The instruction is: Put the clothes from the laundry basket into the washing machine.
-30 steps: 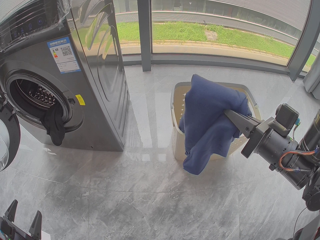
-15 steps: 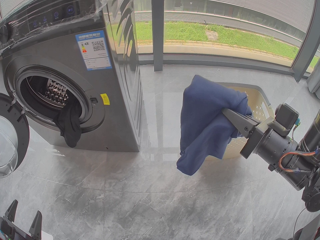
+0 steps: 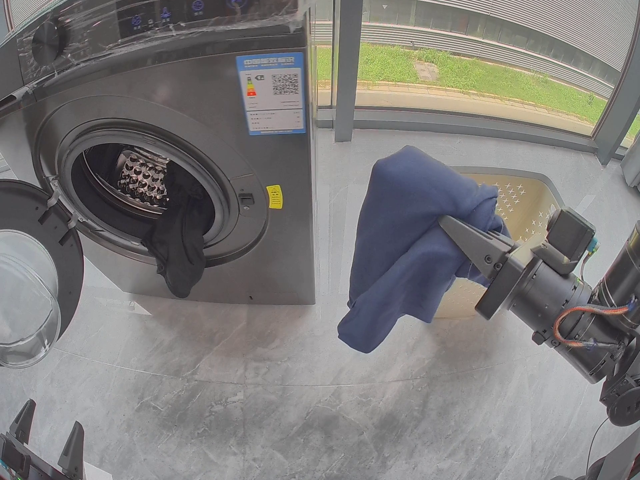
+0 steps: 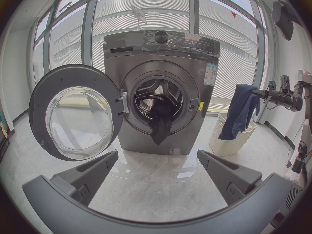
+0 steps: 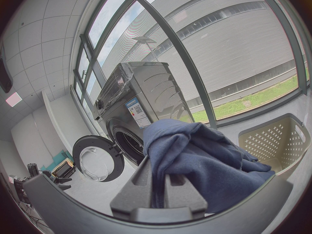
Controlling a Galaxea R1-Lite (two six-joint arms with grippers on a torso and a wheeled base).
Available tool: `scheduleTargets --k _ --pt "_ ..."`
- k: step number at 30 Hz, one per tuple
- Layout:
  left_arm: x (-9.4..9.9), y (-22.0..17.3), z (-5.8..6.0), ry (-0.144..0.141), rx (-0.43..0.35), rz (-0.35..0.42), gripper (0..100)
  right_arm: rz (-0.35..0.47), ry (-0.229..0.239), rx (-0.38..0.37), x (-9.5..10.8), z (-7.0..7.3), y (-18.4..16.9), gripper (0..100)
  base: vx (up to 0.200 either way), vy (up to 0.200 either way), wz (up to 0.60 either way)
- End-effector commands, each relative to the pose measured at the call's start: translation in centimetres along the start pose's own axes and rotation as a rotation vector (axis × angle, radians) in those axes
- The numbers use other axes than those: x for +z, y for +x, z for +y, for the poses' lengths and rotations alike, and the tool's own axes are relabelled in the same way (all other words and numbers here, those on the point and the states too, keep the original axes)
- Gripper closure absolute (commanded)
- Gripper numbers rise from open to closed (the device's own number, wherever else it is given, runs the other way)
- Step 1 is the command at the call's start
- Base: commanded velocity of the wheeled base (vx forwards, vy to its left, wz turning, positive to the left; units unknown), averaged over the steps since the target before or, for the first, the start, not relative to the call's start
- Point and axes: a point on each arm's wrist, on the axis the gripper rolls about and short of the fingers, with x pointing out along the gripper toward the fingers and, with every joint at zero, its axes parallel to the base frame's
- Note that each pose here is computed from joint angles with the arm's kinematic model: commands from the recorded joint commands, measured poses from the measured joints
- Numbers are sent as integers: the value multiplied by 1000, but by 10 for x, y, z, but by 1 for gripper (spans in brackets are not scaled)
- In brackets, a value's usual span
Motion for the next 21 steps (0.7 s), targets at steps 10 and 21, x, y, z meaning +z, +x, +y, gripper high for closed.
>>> scheduleTargets --k 10,21 --pt "-5 0 0 0 -1 3 0 -7 0 -2 1 0 2 100 0 120 0" --pt "-5 0 0 0 -1 1 0 -10 -1 -8 1 -1 3 100 -55 0 0"
